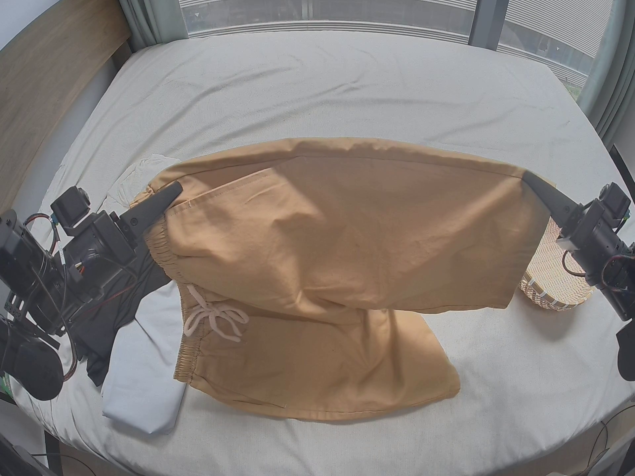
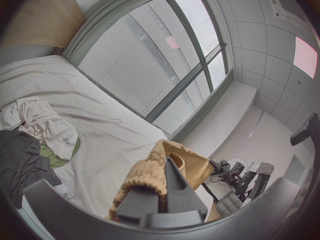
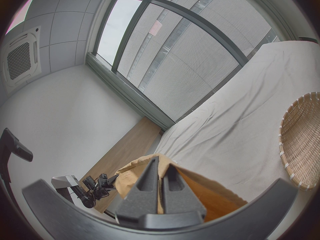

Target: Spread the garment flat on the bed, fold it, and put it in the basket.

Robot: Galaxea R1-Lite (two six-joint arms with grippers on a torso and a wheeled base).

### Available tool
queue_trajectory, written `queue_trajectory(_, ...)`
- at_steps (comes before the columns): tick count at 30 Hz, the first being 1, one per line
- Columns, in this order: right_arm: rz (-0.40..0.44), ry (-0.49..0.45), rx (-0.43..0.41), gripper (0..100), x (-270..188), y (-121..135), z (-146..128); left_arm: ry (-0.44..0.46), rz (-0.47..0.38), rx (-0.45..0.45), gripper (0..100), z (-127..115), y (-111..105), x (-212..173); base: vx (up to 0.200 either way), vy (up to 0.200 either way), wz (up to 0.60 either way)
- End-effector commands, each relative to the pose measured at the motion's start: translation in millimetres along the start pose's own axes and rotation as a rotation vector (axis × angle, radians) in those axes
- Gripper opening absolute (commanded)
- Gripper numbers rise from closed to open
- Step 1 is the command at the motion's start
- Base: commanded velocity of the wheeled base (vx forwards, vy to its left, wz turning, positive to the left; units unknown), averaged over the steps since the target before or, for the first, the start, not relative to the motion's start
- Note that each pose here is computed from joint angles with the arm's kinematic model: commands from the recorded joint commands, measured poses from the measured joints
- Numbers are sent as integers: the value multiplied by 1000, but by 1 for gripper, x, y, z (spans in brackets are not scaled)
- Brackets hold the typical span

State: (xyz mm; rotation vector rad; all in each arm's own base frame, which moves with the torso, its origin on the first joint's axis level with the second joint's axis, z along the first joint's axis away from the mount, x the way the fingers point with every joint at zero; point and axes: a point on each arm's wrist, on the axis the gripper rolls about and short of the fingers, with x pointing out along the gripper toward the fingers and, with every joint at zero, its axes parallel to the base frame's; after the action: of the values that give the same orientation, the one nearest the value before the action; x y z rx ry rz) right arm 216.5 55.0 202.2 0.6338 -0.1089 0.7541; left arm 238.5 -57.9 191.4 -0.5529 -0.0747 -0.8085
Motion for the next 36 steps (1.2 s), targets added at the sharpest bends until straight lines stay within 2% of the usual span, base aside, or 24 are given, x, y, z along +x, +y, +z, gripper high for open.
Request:
queue_trajectory(1, -36, 29, 16, 0, 4, -13, -8, 15, 15, -11, 0, -5, 8, 5, 0, 0, 0)
queue_trajectory(10, -17, 14, 4, 0, 34, -30, -3, 27, 39, -14, 0, -12, 26, 21, 0, 0, 0)
queue_trajectory(16, -52, 24, 13, 0, 51, -56, -10, -7, 73, 1, 0, -9, 48, 35, 0, 0, 0)
queue_trajectory(22, -54, 28, 16, 0, 62, -68, -14, -17, 101, 5, 0, -7, 64, 39, 0, 0, 0)
queue_trajectory(27, -54, 23, 11, 0, 71, -76, -15, -3, 115, -5, 0, -15, 77, 45, 0, 0, 0)
queue_trajectory(36, -103, 14, 9, 0, 80, -110, -20, -8, 119, -4, 0, -24, 102, 65, 0, 0, 0)
